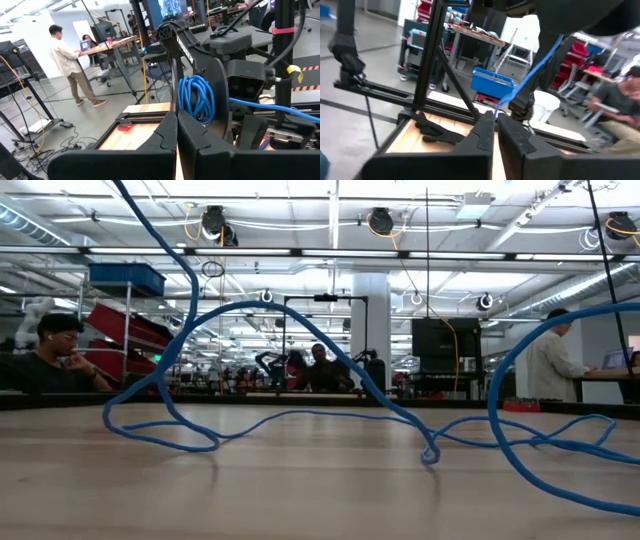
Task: Coil cords
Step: Uncoil the blue wire from the black spool
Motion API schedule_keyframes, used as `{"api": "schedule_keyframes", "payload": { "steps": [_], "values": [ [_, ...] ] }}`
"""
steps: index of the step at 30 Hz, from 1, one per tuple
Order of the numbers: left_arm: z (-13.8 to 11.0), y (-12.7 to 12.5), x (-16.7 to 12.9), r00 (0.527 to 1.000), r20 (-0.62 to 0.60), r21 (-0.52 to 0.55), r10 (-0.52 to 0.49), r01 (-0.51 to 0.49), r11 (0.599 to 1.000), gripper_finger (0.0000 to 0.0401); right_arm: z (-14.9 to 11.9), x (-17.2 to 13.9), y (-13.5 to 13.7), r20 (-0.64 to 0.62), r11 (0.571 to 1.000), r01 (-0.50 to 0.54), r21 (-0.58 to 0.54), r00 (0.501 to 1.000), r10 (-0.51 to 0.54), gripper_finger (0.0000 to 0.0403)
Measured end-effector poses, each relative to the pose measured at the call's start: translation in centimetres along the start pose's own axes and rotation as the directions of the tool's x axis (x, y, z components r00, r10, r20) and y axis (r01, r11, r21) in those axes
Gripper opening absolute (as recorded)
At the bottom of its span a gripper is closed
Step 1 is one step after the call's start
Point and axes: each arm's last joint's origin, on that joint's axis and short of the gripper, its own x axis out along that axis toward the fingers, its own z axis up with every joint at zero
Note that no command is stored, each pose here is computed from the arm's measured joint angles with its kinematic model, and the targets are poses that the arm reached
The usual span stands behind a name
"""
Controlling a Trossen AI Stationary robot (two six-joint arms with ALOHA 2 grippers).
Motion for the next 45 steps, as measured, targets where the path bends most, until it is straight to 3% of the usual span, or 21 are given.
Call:
{"api": "schedule_keyframes", "payload": {
  "steps": [8, 13, 20, 27, 32, 45],
  "values": [
    [0.0, 0.0, 0.0, 1.000, 0.000, -0.001, 0.000, 0.000, 1.000, 0.0001, 0.4, 0.0, 0.0, 0.003, 0.999, 0.038, -0.004, 0.999, -0.038, 0.0113],
    [0.0, 0.0, 0.0, 1.000, 0.000, -0.001, 0.001, -0.001, 1.000, 0.0001, 0.4, 0.5, -0.6, 0.008, 0.999, 0.032, -0.004, 0.999, -0.032, 0.0133],
    [0.0, 0.1, 0.1, 1.000, 0.000, -0.001, 0.004, -0.004, 1.000, 0.0001, 0.2, 1.0, -1.2, 0.017, 1.000, 0.006, 0.028, 1.000, -0.006, 0.0100],
    [0.0, 0.1, 0.2, 1.000, -0.001, -0.007, 0.007, -0.007, 1.000, 0.0001, 0.3, 1.0, -1.1, 0.033, 0.999, -0.042, 0.035, 0.999, 0.040, 0.0007],
    [0.0, 0.1, 0.2, 1.000, -0.002, -0.006, 0.007, -0.007, 1.000, 0.0001, 1.0, 1.2, -1.0, 0.046, 0.996, -0.067, 0.053, 0.997, 0.065, 0.0002],
    [-0.2, 0.3, 0.7, 1.000, -0.010, 0.003, 0.021, -0.021, 1.000, 0.0001, 7.4, 0.5, 1.1, 0.083, 0.984, -0.180, 0.016, 0.981, 0.178, 0.0000]
  ]
}}
